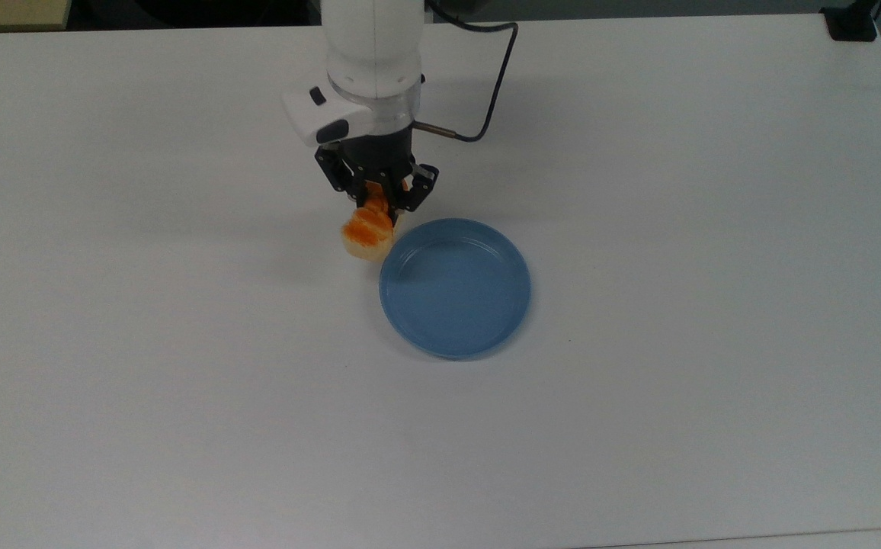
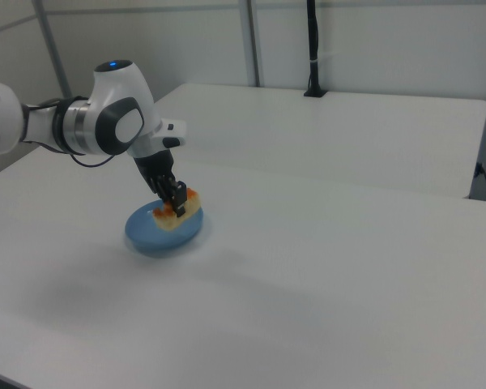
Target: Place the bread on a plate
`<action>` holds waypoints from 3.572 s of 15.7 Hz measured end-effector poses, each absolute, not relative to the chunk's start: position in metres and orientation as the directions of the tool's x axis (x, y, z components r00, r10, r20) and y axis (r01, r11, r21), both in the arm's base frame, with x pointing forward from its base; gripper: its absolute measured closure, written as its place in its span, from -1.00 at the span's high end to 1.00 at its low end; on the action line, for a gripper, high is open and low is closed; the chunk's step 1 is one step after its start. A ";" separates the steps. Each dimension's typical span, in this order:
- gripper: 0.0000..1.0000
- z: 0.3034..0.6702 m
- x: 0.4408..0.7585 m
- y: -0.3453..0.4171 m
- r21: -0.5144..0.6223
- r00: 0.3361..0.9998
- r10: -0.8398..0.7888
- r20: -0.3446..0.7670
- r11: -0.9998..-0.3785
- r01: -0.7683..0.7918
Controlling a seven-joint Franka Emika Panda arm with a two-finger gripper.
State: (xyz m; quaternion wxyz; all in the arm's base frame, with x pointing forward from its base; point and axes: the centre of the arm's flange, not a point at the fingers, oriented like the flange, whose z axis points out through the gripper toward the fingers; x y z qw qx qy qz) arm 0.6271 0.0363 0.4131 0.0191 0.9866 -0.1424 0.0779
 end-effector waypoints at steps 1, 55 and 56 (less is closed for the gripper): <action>-0.26 0.405 0.634 0.044 0.020 0.950 -0.272 0.154 -0.960 -0.278; 1.00 0.693 0.529 -0.114 0.055 0.981 -0.129 0.143 -0.989 -0.138; 1.00 0.688 0.534 -0.112 0.055 0.980 -0.135 0.150 -0.988 -0.144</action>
